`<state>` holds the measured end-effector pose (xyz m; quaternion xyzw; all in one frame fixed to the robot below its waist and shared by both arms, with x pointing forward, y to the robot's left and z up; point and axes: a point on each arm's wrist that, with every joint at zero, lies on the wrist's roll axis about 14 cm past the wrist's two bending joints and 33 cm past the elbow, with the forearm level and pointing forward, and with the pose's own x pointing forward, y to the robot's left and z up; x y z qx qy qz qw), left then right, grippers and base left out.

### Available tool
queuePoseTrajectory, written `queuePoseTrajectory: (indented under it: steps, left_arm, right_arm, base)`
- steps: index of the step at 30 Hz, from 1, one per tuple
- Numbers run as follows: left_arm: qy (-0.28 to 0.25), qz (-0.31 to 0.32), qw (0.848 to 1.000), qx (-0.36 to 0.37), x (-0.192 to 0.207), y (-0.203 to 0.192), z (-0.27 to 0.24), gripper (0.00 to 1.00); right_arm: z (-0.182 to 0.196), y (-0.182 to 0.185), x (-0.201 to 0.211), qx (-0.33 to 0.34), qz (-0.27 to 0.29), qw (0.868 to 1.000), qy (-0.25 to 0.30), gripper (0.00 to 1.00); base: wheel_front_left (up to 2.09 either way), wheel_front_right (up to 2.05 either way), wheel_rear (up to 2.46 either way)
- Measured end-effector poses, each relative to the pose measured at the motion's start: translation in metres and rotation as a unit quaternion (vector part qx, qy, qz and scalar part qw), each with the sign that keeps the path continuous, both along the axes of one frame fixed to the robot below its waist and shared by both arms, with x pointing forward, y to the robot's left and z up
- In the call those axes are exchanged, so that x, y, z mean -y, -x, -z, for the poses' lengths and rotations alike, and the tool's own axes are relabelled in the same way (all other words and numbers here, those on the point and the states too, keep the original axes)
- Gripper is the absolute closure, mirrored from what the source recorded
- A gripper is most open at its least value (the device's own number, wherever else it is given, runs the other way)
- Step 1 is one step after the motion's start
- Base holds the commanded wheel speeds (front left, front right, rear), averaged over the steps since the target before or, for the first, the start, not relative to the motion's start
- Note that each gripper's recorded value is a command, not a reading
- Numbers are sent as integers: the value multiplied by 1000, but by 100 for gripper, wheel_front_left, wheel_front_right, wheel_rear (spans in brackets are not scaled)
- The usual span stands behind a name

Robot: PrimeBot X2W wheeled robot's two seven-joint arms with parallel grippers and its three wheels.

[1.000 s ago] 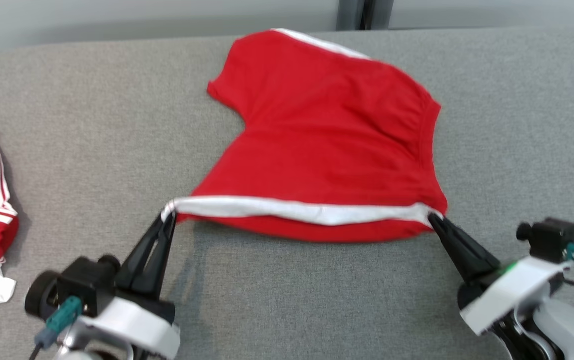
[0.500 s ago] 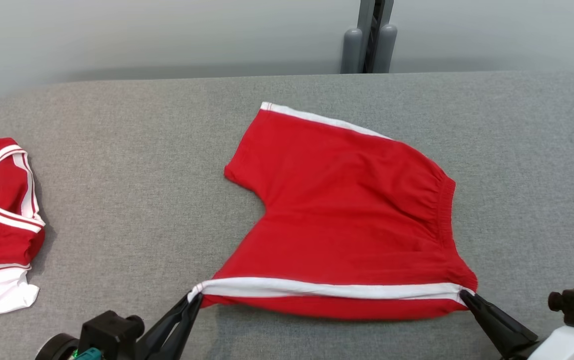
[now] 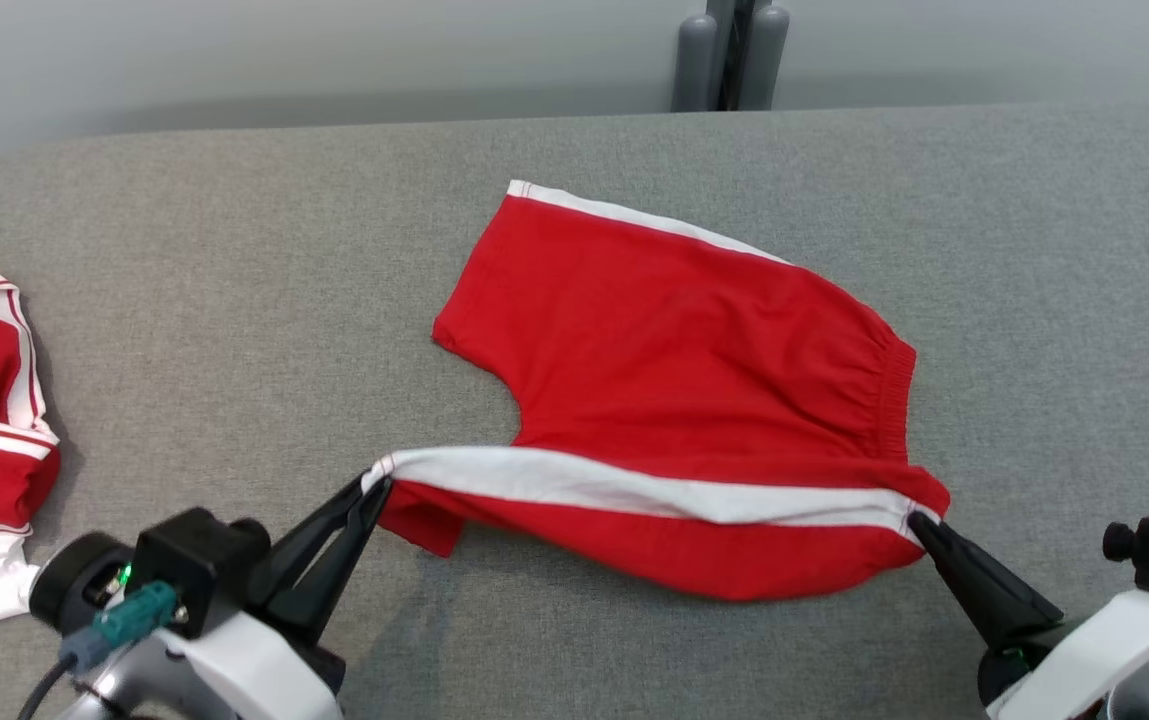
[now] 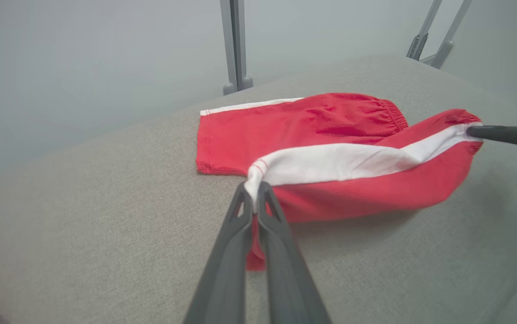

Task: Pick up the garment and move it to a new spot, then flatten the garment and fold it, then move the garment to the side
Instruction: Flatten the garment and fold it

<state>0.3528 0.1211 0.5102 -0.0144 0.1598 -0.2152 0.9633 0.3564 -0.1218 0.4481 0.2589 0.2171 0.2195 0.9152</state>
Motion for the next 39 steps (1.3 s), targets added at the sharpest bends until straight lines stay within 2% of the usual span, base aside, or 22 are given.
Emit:
queuePoseTrajectory:
  steps: [7, 13, 18, 24, 28, 35, 36, 37, 38, 39]
  left_arm:
    - [-3, 48, 998, 36, 13, -71, -7, 100]
    - [-28, 76, 997, 20, 28, -141, 13, 100]
    - [-50, 96, 994, -6, 46, -183, 40, 100]
    - [-68, 107, 992, -19, 58, -224, 66, 100]
    - [-61, 99, 993, -25, 61, -246, 79, 100]
    - [-56, 85, 991, -91, 61, -251, 120, 100]
    - [-55, 83, 990, -97, 60, -251, 123, 82]
    - [-56, 81, 990, -101, 60, -250, 125, 33]
    - [-52, 76, 990, -102, 58, -251, 127, 0]
    - [-46, 71, 991, -101, 56, -251, 127, 0]
  right_arm:
    - [-9, -50, 1, 5, 52, 997, -55, 100]
    - [-5, -95, 3, 11, 79, 994, -78, 100]
    - [5, -121, 3, 5, 97, 991, -89, 100]
    - [19, -141, 9, 1, 113, 990, -82, 100]
    - [28, -149, 14, -5, 123, 989, -79, 100]
    - [38, -155, 12, -13, 119, 990, -74, 100]
    - [37, -155, 11, -12, 119, 990, -76, 85]
    - [37, -156, 11, -10, 119, 990, -76, 56]
    - [37, -156, 10, -9, 118, 990, -77, 3]
    - [36, -157, 10, -5, 119, 990, -77, 0]
  base:
    - [0, 0, 0]
    - [0, 0, 0]
    - [0, 0, 0]
    - [0, 0, 0]
    - [0, 0, 0]
    - [0, 0, 0]
    - [0, 0, 0]
    - [0, 0, 0]
    - [0, 0, 0]
    - [0, 0, 0]
